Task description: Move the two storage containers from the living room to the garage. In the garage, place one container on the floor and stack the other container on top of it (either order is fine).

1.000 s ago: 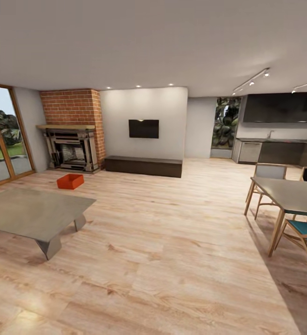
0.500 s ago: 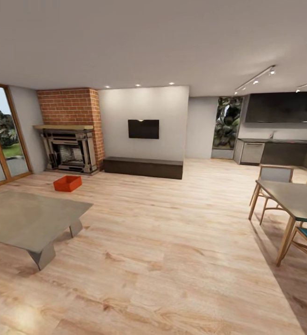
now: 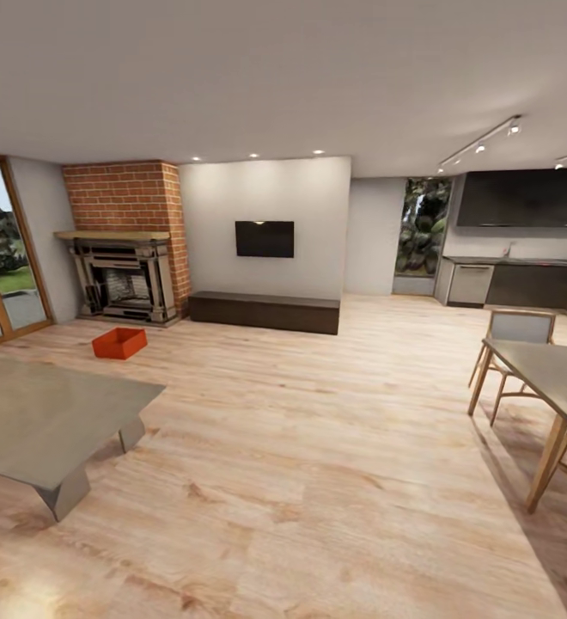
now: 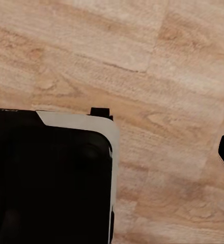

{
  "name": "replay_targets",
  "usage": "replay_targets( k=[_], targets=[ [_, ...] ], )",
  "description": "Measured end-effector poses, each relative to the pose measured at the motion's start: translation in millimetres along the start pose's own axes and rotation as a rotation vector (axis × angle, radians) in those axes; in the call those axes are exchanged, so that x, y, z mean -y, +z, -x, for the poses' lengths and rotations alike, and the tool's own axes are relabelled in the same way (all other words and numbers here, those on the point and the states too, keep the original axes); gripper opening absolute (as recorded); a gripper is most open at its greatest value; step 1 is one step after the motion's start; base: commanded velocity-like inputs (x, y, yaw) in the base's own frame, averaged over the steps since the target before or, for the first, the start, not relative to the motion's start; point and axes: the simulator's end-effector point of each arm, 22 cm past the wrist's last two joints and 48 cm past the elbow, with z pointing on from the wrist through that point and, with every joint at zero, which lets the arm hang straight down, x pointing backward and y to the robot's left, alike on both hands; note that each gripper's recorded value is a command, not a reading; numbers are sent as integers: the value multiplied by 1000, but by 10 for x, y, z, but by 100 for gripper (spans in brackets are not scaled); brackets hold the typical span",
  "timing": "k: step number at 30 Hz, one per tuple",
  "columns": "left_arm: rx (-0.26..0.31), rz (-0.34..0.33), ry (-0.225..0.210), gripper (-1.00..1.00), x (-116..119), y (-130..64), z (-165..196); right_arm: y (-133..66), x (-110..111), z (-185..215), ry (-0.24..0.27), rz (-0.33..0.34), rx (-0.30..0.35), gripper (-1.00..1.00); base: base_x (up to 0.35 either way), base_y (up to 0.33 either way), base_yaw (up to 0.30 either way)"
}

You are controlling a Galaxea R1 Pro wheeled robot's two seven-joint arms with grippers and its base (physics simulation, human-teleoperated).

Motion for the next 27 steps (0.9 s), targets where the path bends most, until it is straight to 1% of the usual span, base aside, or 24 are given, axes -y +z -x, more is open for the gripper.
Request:
replay_targets(
  k=[27],
  targets=[
    [-1, -2, 2, 100, 4, 0, -1, 2, -36, -4, 4, -2, -3, 100, 323, 0, 0]
  ],
)
